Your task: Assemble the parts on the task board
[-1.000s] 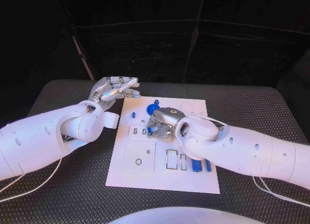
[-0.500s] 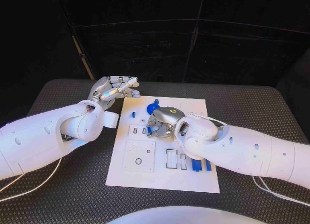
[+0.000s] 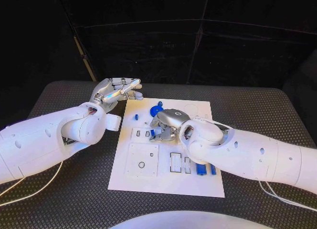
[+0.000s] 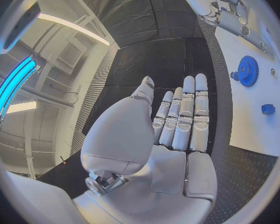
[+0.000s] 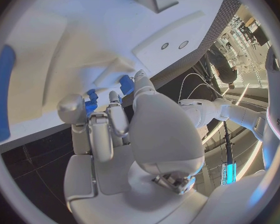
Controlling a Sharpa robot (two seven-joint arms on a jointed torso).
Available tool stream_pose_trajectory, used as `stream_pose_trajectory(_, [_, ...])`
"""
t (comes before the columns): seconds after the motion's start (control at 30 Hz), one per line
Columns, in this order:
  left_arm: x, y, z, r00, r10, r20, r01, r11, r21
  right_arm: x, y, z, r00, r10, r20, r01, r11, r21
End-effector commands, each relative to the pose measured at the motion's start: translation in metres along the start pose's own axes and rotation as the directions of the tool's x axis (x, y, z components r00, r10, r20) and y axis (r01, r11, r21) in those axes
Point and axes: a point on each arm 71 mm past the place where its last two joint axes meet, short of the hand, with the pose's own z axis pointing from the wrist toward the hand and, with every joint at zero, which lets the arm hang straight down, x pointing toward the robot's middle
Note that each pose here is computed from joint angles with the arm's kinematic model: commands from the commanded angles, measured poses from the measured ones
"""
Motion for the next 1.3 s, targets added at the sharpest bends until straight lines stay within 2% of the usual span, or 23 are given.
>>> stream_pose_trajectory(0.03, [0.0007, -0.0012, 0.0006, 1.0, -0.002, -0.013, 0.002, 1.0, 0.006, -0.008, 0.004, -0.002, 0.994, 0.035, 0.106, -0.031, 0.999, -0.038])
stream_pose_trajectory(0.2, [-0.0007, -0.0008, 0.0008, 1.0, -0.001, -0.01, 0.001, 1.0, 0.005, -0.01, 0.01, -0.011, 0.99, 0.058, 0.128, -0.046, 0.994, -0.096])
stream_pose_trajectory(0.4, [-0.0041, 0.0003, 0.001, 1.0, 0.019, -0.016, -0.019, 1.0, -0.005, -0.019, 0.014, -0.032, 0.981, 0.11, 0.162, -0.078, 0.978, -0.193])
stream_pose_trajectory(0.53, [-0.0059, 0.0024, 0.0004, 0.991, 0.113, -0.068, -0.114, 0.993, -0.023, -0.037, 0.005, -0.051, 0.958, 0.228, 0.174, -0.177, 0.946, -0.271])
stream_pose_trajectory(0.6, [-0.0064, 0.0044, -0.0001, 0.982, 0.16, -0.098, -0.165, 0.985, -0.045, -0.047, -0.003, -0.057, 0.943, 0.284, 0.173, -0.231, 0.934, -0.272])
stream_pose_trajectory(0.67, [-0.0066, 0.0084, -0.0013, 0.964, 0.228, -0.139, -0.241, 0.966, -0.091, -0.059, -0.016, -0.062, 0.925, 0.34, 0.168, -0.294, 0.923, -0.25])
stream_pose_trajectory(0.77, [-0.0047, 0.0174, -0.0053, 0.901, 0.352, -0.255, -0.405, 0.892, -0.2, -0.077, -0.038, -0.069, 0.908, 0.381, 0.176, -0.345, 0.916, -0.204])
stream_pose_trajectory(0.8, [-0.0042, 0.0189, -0.0061, 0.882, 0.377, -0.281, -0.441, 0.871, -0.218, -0.081, -0.043, -0.07, 0.905, 0.384, 0.18, -0.35, 0.916, -0.194])
stream_pose_trajectory(0.9, [-0.0013, 0.0257, -0.0095, 0.788, 0.472, -0.396, -0.594, 0.751, -0.287, -0.096, -0.063, -0.075, 0.893, 0.399, 0.208, -0.374, 0.915, -0.151])
stream_pose_trajectory(0.97, [0.0006, 0.028, -0.0099, 0.734, 0.51, -0.448, -0.663, 0.679, -0.314, -0.103, -0.074, -0.078, 0.885, 0.407, 0.226, -0.388, 0.913, -0.127])
stream_pose_trajectory(1.07, [0.0037, 0.0288, -0.0074, 0.647, 0.568, -0.509, -0.756, 0.565, -0.33, -0.111, -0.089, -0.081, 0.875, 0.414, 0.251, -0.404, 0.91, -0.093])
stream_pose_trajectory(1.17, [0.0065, 0.0273, -0.0024, 0.567, 0.617, -0.545, -0.822, 0.468, -0.325, -0.115, -0.1, -0.081, 0.869, 0.416, 0.267, -0.413, 0.908, -0.07])
stream_pose_trajectory(1.2, [0.0086, 0.0261, 0.0018, 0.523, 0.642, -0.561, -0.852, 0.418, -0.316, -0.117, -0.104, -0.081, 0.867, 0.416, 0.273, -0.416, 0.907, -0.059])
stream_pose_trajectory(1.3, [0.0131, 0.0249, 0.0102, 0.459, 0.67, -0.583, -0.889, 0.349, -0.298, -0.118, -0.109, -0.08, 0.868, 0.416, 0.272, -0.423, 0.905, -0.035])
